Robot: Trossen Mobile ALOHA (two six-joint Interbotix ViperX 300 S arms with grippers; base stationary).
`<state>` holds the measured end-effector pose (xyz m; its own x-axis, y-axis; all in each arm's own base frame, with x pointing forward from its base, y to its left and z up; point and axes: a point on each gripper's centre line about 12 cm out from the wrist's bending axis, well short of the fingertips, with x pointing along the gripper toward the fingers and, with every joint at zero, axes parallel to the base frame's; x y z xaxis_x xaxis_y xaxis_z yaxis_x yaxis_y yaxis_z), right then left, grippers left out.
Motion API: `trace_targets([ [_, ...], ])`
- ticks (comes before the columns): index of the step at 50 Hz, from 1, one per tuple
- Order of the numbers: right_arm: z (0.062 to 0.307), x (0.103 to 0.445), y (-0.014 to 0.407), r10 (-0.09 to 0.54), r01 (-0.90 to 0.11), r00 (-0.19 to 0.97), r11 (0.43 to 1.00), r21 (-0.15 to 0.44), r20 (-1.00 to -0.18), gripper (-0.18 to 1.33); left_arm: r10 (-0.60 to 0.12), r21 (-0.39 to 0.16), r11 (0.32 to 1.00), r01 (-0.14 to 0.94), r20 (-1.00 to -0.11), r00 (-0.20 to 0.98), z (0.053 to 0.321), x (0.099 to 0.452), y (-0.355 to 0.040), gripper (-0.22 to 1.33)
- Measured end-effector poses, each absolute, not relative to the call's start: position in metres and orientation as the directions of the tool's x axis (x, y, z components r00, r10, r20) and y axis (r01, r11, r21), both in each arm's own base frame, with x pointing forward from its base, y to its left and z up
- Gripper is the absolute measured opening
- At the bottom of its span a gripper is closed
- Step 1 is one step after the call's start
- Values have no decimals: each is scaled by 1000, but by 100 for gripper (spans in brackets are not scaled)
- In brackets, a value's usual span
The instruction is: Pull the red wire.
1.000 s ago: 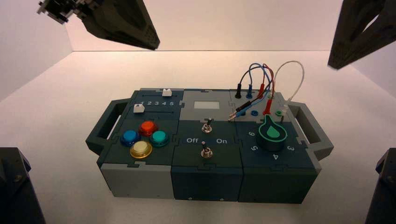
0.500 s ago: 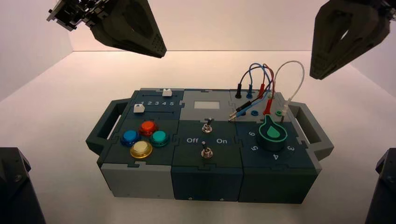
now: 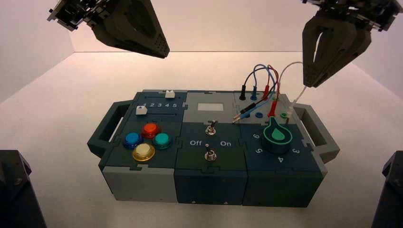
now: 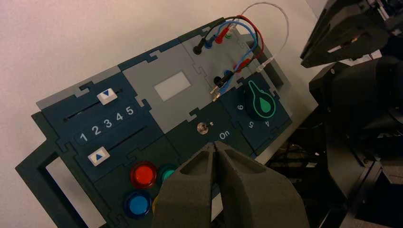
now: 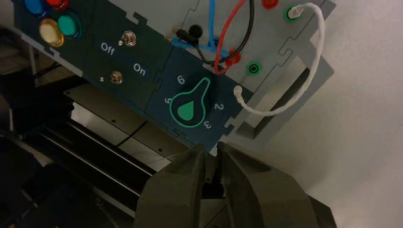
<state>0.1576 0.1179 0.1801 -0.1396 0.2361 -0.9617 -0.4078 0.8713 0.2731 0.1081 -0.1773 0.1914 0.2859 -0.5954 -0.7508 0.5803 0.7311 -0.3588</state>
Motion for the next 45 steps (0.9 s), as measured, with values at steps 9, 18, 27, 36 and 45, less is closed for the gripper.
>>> trace_targets([
  [9,175,168,122,214,-421,-161,868,263,-963,53,-596,-358,731,581,-750,287,192,108,-178,-16],
  [18,170,175,128,201,-426,-182,866,262,-962,59,-597,-360,730,581,-749,287,192,108,-177,-16],
  [27,168,177,135,190,-444,-199,857,261,-961,60,-597,-359,730,582,-748,289,192,108,-177,-16],
  [36,162,178,140,173,-461,-223,848,260,-959,60,-598,-360,730,581,-748,289,192,108,-178,-16],
  [45,152,180,139,122,-484,-247,844,231,-961,60,-598,-359,730,582,-747,290,192,109,-178,-16],
])
